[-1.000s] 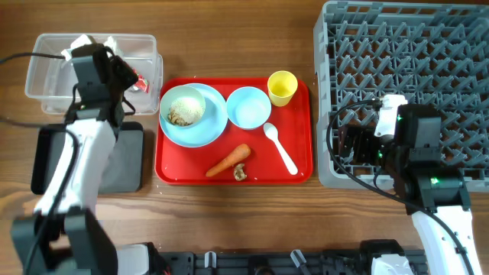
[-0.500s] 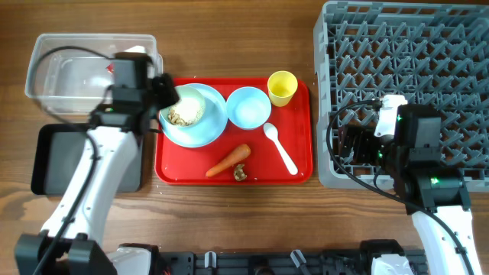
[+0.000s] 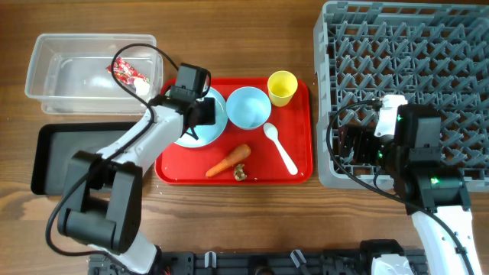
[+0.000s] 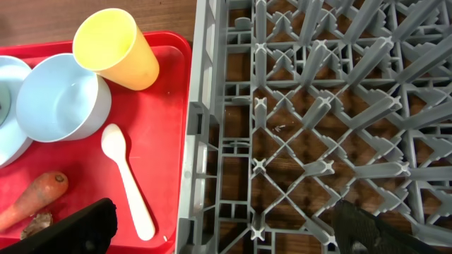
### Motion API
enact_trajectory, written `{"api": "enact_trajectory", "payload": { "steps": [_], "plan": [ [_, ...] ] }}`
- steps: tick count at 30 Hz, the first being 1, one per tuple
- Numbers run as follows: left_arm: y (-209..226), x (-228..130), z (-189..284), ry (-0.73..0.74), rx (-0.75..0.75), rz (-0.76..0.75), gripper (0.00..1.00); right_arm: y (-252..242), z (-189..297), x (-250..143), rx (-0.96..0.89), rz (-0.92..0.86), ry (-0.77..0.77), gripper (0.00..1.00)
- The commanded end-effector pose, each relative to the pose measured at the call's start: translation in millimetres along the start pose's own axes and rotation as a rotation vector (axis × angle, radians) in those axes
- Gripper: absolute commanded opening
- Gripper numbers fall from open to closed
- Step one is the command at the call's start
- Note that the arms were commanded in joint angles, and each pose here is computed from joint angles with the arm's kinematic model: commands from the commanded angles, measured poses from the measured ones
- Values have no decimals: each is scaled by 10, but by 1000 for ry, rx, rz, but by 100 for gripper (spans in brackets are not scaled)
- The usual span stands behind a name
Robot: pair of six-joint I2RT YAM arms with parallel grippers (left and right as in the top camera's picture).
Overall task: Sort waste into correct bins and load items into the dishwasher rack
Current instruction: 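Grasp the rim of the green rice bowl with the left gripper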
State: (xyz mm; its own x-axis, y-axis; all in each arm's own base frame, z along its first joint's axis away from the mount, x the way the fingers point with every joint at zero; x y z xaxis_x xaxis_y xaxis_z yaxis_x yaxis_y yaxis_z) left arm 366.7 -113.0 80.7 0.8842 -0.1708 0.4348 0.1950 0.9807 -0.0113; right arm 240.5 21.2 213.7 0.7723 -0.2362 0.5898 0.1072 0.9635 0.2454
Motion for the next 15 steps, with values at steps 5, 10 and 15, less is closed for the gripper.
{"api": "enact_trajectory", "payload": {
  "steps": [5, 10, 15],
  "plan": [
    [-14, -127, -58, 64, -11, -6, 10, 48, 53, 68, 18, 5, -18, 100],
    [-3, -227, -59, 115, -5, -4, 4, 44, 52, 54, 16, 4, -12, 100],
    [1, -248, -28, 127, -3, -5, 4, 43, 53, 53, 15, 4, -11, 100]
  ]
}}
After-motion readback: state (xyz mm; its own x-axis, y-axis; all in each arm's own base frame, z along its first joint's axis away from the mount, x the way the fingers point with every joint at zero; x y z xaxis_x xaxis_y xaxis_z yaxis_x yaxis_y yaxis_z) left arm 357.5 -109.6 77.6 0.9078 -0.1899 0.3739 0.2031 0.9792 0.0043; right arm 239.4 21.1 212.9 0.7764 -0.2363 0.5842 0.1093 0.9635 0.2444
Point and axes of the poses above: each gripper's point midway between its finger pads, its own z axis back along the fingers, its own y axis along the line the jaws close on, x = y × z, the point moved 5 cm from there along z, back along the fingers, and after that the axes turned 9 degrees about -z, right-handed, at the moved point
